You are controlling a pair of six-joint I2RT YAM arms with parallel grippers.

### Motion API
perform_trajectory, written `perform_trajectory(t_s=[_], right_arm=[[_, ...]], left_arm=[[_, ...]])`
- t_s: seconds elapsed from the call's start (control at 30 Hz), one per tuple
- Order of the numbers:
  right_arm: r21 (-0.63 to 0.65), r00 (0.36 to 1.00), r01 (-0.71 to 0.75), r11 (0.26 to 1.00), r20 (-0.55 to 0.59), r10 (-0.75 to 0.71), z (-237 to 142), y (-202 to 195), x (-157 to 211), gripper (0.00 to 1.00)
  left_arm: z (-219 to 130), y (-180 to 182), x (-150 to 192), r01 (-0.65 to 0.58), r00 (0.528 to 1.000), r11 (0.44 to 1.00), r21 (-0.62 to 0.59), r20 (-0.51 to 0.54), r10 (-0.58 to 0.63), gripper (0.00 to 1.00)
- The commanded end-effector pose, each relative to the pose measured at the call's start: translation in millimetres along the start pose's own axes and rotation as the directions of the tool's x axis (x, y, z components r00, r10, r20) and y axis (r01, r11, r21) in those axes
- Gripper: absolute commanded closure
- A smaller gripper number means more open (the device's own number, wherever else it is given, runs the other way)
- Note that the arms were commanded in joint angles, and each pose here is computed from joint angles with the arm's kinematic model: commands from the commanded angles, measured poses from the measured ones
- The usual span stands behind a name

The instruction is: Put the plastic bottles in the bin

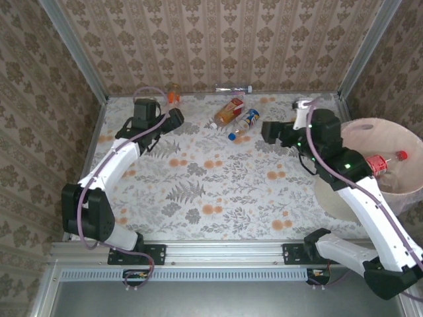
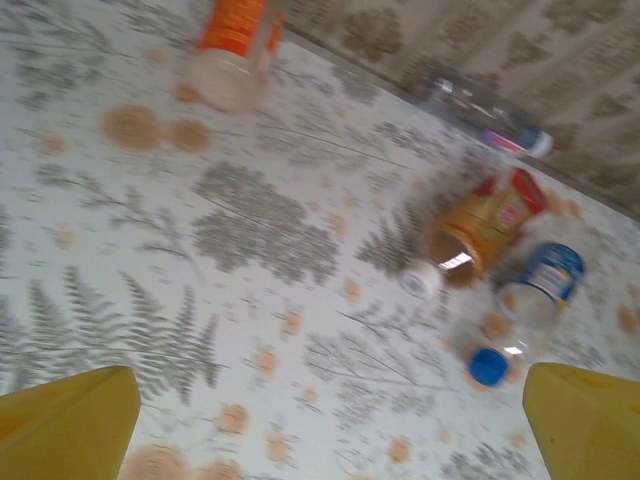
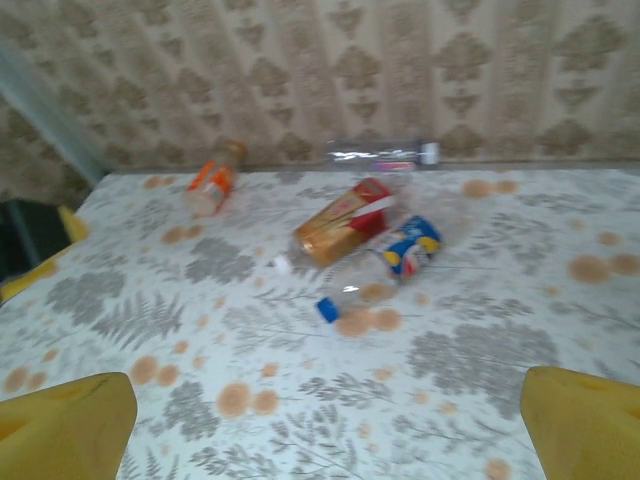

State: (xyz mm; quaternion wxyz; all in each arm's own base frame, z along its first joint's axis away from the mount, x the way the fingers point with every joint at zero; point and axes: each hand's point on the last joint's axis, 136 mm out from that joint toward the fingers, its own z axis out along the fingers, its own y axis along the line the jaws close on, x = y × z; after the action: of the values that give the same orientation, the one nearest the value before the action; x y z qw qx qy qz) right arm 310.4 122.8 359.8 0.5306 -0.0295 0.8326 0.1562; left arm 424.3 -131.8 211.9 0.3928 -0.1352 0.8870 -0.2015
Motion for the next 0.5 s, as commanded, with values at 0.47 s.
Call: perform_trajectory(t_s=[0.47], right_arm=[[-0.035,0.991,-0.097,0.995,-0.094,0.093,58,18,78,0.00]], left_arm=[[99,81,-23,-0.069,0.985,0.994,-0.090,-0.161,0.054,0.00]])
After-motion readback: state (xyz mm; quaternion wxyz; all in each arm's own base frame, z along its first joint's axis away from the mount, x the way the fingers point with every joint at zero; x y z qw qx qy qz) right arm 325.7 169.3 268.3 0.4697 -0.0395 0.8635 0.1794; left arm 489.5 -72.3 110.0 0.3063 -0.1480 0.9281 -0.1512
